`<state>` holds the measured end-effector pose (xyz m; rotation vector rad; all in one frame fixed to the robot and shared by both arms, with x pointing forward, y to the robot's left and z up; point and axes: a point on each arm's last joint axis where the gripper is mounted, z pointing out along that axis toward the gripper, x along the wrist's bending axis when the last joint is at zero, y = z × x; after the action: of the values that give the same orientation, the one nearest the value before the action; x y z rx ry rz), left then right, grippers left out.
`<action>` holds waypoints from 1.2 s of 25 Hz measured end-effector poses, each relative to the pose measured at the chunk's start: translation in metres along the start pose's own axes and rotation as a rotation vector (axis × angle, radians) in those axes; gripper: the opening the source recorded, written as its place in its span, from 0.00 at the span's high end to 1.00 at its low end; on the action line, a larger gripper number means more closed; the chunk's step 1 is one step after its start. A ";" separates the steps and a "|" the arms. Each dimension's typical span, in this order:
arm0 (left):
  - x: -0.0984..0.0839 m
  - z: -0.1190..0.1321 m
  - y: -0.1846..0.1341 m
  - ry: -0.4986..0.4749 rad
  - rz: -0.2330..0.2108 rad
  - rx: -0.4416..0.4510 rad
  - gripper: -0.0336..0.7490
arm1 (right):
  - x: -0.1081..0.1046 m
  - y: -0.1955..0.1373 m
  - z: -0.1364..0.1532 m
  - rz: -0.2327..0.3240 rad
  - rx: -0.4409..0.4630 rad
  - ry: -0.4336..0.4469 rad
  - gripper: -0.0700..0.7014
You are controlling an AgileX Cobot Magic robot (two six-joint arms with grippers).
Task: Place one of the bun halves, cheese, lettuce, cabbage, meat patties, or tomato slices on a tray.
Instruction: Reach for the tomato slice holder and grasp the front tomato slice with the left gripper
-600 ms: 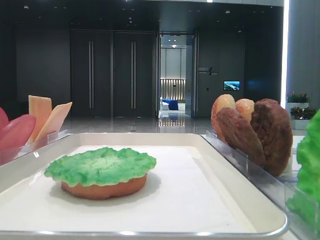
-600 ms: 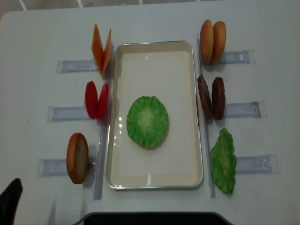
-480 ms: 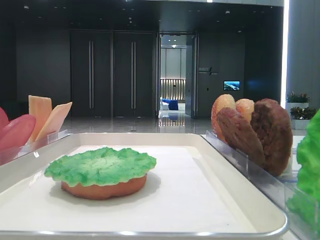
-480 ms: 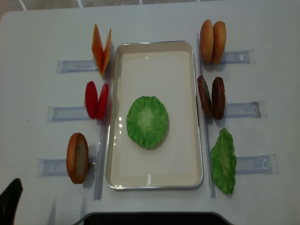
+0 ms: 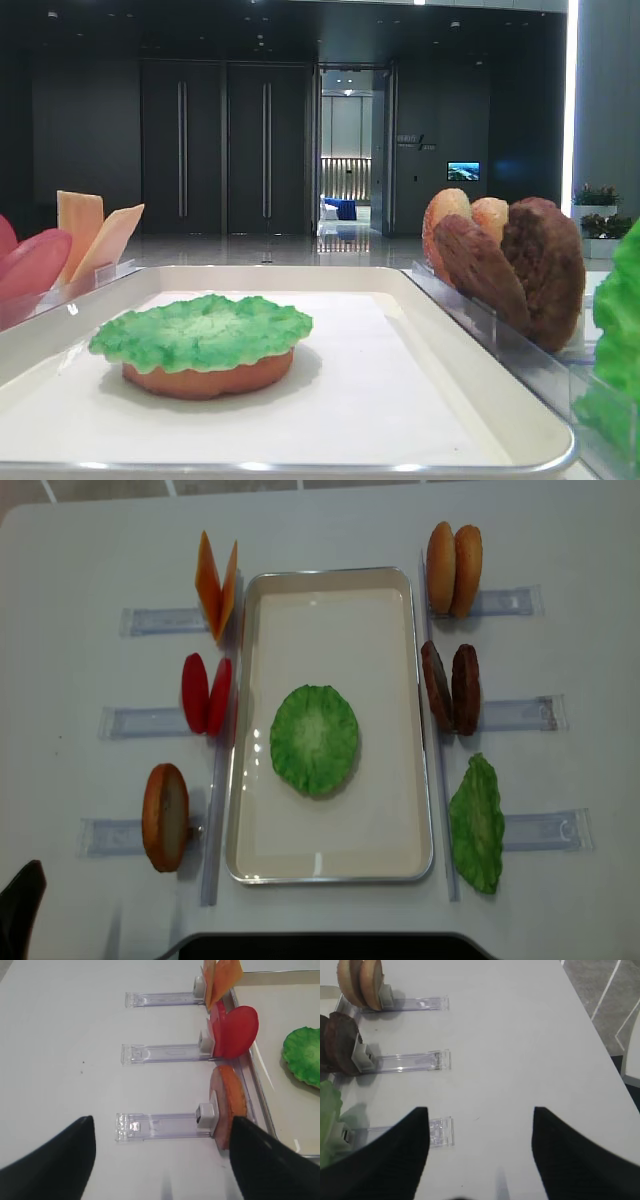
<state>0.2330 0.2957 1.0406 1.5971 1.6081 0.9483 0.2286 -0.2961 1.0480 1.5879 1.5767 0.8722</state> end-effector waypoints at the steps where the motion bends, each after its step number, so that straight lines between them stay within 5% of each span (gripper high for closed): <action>1: 0.000 0.000 0.000 0.000 0.000 0.000 0.16 | 0.000 0.000 0.000 0.000 0.000 0.000 0.36; 13: 0.000 0.000 0.000 0.000 0.000 0.000 0.30 | 0.000 0.000 0.000 0.000 0.000 0.000 0.36; 22: 0.000 0.000 0.000 0.000 -0.001 0.000 0.31 | 0.000 0.000 0.000 0.000 0.000 0.000 0.36; 26: 0.000 -0.002 0.008 0.000 -0.097 0.007 0.31 | 0.000 0.000 0.000 0.000 0.000 0.000 0.36; 30: 0.002 0.014 0.025 0.000 -0.184 0.140 0.31 | 0.000 0.000 0.000 0.000 0.000 0.000 0.36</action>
<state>0.2574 0.2981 1.0556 1.5093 1.8204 0.7534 0.2286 -0.2961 1.0480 1.5879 1.5767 0.8722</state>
